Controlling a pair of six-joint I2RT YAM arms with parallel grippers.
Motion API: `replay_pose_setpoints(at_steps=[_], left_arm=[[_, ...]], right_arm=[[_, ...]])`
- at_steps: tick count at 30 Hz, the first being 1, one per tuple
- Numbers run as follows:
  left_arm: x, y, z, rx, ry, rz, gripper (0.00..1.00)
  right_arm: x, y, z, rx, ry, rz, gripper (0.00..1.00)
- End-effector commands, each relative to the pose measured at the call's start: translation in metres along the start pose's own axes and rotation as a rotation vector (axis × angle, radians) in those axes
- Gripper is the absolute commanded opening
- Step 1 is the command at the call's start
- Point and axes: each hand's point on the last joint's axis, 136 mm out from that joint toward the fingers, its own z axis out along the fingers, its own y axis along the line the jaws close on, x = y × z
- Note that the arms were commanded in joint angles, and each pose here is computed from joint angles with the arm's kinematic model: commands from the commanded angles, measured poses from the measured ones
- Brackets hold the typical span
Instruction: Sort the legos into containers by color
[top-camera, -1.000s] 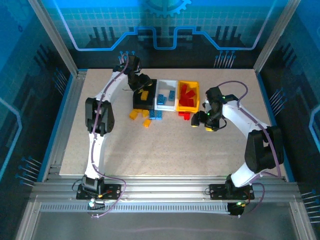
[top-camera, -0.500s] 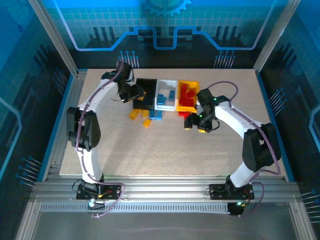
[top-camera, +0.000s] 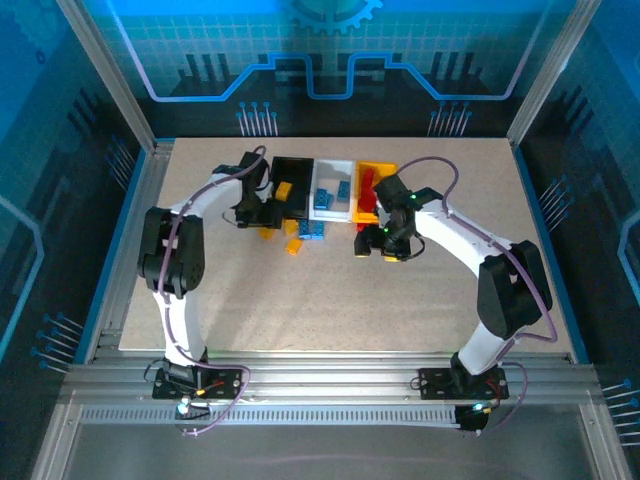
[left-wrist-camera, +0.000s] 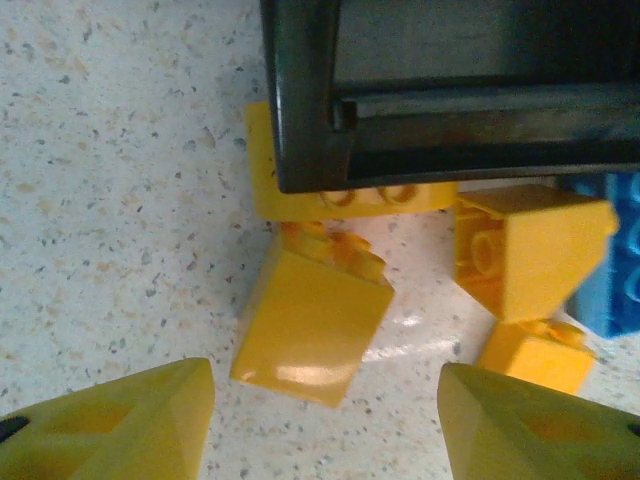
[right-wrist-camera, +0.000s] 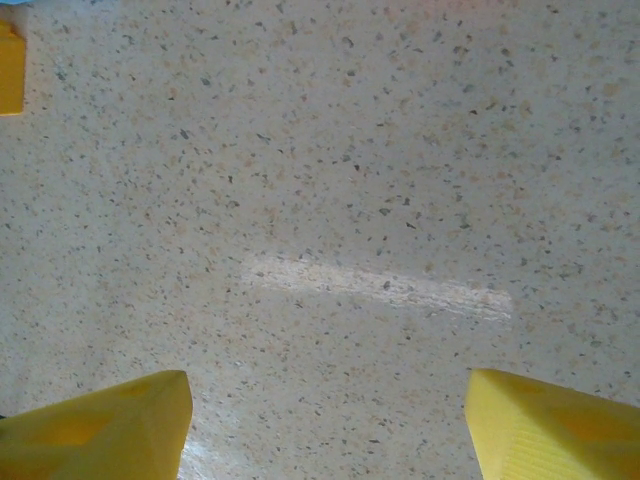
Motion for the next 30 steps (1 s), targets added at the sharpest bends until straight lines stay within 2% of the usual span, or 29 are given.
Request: replay_pose_setpoints(at_steps=[1,10,13,16,19,24,30], left_arm=[[-0.015,0.002,0.005,-0.018,-0.019,0.05,0.62],[-0.014,0.003,0.027,-0.019,0.015,0.04,0.58],[-0.012,0.003,0.029,-0.018,0.019,0.03,0.53],[-0.008,0.004,0.03,-0.015,0.027,0.017,0.44],[-0.004,0.003,0.026,-0.012,0.023,0.003,0.34],[0.007,0.002,0.015,-0.002,0.022,-0.028,0.33],[0.021,-0.01,-0.022,0.071,-0.014,-0.086,0.33]], right_arm=[[0.002,0.001,-0.004,0.025,0.006,0.011,0.74],[-0.002,0.002,-0.004,0.041,0.019,0.003,0.74],[-0.006,0.004,-0.003,0.04,0.022,-0.004,0.74],[-0.011,0.009,-0.002,0.031,0.023,-0.011,0.74],[-0.014,0.012,0.001,0.026,0.029,-0.015,0.74],[-0.016,0.019,0.009,0.016,0.045,-0.025,0.74],[-0.013,0.028,0.017,0.009,0.056,-0.044,0.74]])
